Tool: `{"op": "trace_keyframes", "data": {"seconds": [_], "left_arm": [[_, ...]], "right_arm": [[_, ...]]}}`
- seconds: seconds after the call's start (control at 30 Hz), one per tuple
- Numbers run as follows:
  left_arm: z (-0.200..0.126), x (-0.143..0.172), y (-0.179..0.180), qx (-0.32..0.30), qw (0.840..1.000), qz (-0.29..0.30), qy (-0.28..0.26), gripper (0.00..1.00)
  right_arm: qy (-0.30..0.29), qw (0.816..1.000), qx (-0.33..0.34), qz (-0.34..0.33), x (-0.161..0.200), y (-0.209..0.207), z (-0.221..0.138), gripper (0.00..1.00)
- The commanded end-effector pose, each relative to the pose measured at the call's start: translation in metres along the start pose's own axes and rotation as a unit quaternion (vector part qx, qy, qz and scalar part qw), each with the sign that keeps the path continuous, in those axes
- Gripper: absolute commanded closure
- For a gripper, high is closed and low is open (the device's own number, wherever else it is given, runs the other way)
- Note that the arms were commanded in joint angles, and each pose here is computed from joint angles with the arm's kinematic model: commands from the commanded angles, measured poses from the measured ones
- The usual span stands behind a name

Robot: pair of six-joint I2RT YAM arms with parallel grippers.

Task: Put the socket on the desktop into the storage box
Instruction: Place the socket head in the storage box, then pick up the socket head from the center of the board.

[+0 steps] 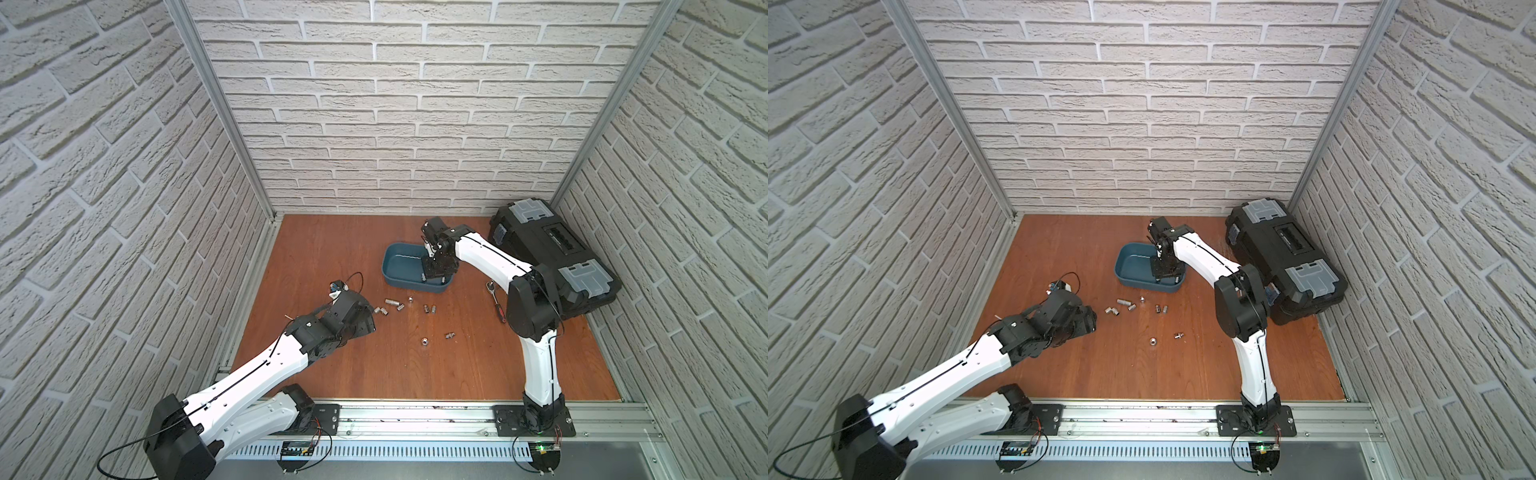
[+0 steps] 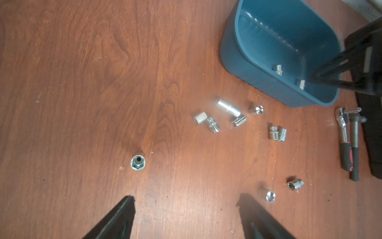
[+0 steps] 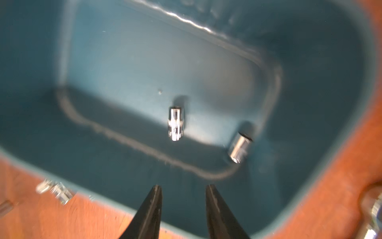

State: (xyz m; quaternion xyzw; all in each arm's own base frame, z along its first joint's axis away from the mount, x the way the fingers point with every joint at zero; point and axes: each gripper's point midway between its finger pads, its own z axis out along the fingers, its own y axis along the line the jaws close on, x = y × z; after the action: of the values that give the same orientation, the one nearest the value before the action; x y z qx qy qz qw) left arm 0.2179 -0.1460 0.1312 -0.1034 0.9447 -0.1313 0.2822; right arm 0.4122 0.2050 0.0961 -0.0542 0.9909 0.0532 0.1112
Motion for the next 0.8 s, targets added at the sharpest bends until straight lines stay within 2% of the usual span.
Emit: {"op": "trace_keyframes", "data": {"seconds": [0.0, 0.2, 0.33, 0.53, 0.77], "left_arm": [[-0.003, -0.003, 0.005, -0.023, 1.0, -0.001, 0.005, 0.17], [-0.007, -0.005, 0.01, -0.065, 0.997, 0.014, 0.026, 0.17], [-0.008, -0.005, 0.016, -0.091, 0.995, 0.022, 0.036, 0.17], [-0.004, -0.003, 0.024, -0.119, 0.991, 0.024, 0.059, 0.17], [0.002, -0.002, 0.033, -0.138, 0.987, 0.016, 0.082, 0.18]], "right_arm": [[-0.05, 0.998, -0.04, -0.002, -0.001, 0.014, -0.037, 0.58], [-0.08, 0.99, -0.113, -0.02, 0.03, 0.035, -0.07, 0.53], [-0.093, 0.983, -0.151, -0.048, 0.062, 0.05, -0.083, 0.51], [-0.11, 0.963, -0.22, -0.106, 0.114, 0.077, -0.1, 0.5], [-0.124, 0.939, -0.271, -0.169, 0.163, 0.099, -0.107, 0.49]]}}
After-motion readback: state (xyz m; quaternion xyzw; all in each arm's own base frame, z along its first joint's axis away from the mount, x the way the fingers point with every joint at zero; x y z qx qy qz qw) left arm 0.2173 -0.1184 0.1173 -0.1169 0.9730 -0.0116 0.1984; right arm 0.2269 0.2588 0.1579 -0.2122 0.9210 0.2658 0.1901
